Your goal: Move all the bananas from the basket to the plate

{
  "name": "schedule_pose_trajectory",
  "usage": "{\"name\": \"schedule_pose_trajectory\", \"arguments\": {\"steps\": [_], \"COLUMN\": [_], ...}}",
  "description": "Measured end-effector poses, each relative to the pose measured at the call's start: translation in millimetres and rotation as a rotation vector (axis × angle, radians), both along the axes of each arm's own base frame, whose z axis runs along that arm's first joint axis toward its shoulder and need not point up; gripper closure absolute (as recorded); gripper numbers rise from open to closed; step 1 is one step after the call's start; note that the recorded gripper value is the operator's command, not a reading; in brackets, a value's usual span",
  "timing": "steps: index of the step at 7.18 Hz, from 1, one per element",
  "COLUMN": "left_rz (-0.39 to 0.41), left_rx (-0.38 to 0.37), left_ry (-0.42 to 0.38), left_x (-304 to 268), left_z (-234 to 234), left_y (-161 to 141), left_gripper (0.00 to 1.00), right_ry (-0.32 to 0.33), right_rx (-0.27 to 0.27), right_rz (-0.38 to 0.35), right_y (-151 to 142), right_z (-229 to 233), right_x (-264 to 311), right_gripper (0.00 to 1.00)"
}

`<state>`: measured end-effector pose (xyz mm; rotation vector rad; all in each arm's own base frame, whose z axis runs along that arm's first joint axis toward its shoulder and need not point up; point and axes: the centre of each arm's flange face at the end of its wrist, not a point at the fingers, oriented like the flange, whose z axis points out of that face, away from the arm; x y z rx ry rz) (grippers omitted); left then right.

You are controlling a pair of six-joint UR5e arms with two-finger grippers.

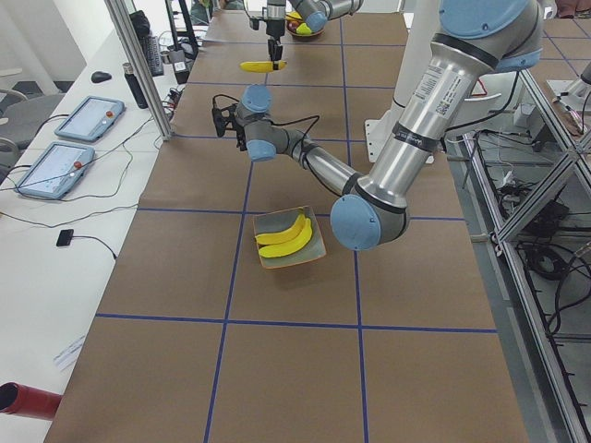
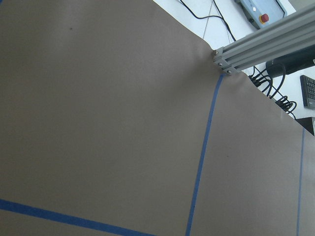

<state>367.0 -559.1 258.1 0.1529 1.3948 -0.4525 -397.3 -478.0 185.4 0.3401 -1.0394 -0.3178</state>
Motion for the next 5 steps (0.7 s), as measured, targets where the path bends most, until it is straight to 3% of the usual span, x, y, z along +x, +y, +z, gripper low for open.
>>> {"name": "schedule_pose_trajectory", "arguments": {"steps": [2, 5], "left_rz": [0.042, 0.077], "left_rx": [0.057, 0.177], "left_ry": [0.050, 0.172], "left_x": [22.2, 36.8], "left_z": [-17.4, -35.4], "left_y": [18.9, 41.6], "left_gripper": [0.00, 0.00], "right_ry": [-0.004, -0.093], "right_rx": [0.042, 0.037], "right_rz": [-0.002, -0.004], "right_y": [27.1, 54.4], "right_z": [-22.4, -52.9], "right_x": [-38.9, -64.5], "right_gripper": [1.00, 1.00]}}
